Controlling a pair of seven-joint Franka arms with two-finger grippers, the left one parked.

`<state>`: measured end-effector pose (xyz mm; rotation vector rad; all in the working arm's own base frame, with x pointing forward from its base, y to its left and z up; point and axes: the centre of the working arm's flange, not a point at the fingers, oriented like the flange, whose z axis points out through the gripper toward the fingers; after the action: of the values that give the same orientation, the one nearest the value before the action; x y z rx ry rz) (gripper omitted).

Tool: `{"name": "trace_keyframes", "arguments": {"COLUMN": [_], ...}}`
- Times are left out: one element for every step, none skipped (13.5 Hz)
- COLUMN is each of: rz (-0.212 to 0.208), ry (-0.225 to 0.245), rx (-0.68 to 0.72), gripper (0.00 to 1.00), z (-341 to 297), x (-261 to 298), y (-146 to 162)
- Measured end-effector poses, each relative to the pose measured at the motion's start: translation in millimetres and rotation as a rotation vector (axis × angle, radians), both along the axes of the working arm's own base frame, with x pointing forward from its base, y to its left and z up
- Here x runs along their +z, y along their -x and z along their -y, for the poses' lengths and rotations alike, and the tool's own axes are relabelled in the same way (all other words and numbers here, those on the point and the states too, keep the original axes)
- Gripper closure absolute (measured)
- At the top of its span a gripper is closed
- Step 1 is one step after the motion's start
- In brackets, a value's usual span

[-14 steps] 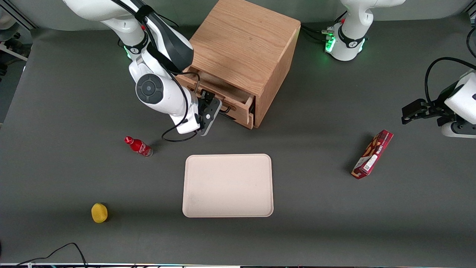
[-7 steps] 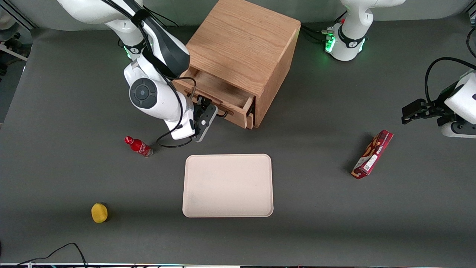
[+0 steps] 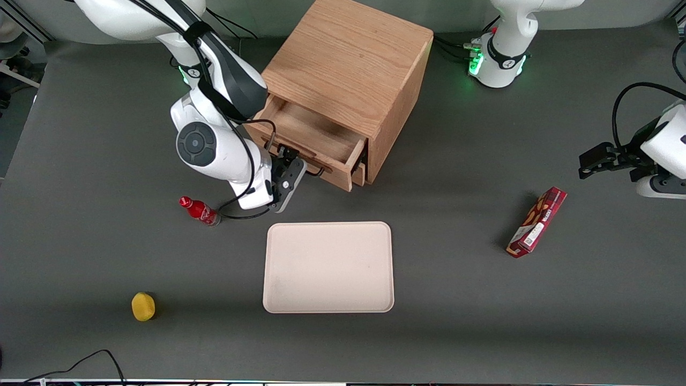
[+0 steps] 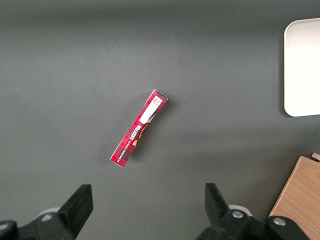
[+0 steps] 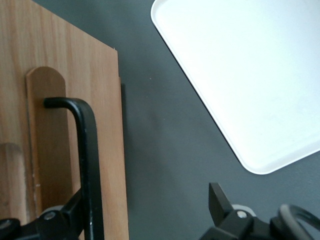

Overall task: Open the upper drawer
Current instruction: 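Pull the handle with the right gripper, sliding the upper drawer outward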

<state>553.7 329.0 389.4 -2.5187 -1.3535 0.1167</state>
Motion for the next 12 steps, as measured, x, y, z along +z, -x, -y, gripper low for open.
{"name": "trace_keyframes", "arguments": {"rz": [-0.002, -0.003, -0.002, 0.000, 0.001, -0.002, -0.001, 0.003, 0.005, 0.006, 0.009, 0.012], "ry": [0.002, 0.003, 0.009, 0.016, 0.020, 0.023, 0.023, 0.024, 0.024, 0.021, 0.021, 0.026], "rx": [0.004, 0.009, 0.016, 0.023, 0.027, 0.031, 0.036, 0.040, 0.043, 0.045, 0.048, 0.053], "gripper": [0.00, 0.00, 0.00, 0.00, 0.00, 0.00, 0.00, 0.00, 0.00, 0.00, 0.00, 0.00], "z": [3.5, 5.4, 6.2, 6.7, 7.1, 7.4, 7.4, 6.9, 5.9, 4.5, 3.2, 2.8], "x": [0.2, 0.6, 0.4, 0.4, 0.2, 0.0, -0.8, -1.6, -3.2, -4.4, -5.9, -7.0], "y": [-2.3, -4.6, -6.9, -9.8, -12.9, -16.4, -19.9, -23.3, -26.4, -29.3, -32.2, -34.9]}}
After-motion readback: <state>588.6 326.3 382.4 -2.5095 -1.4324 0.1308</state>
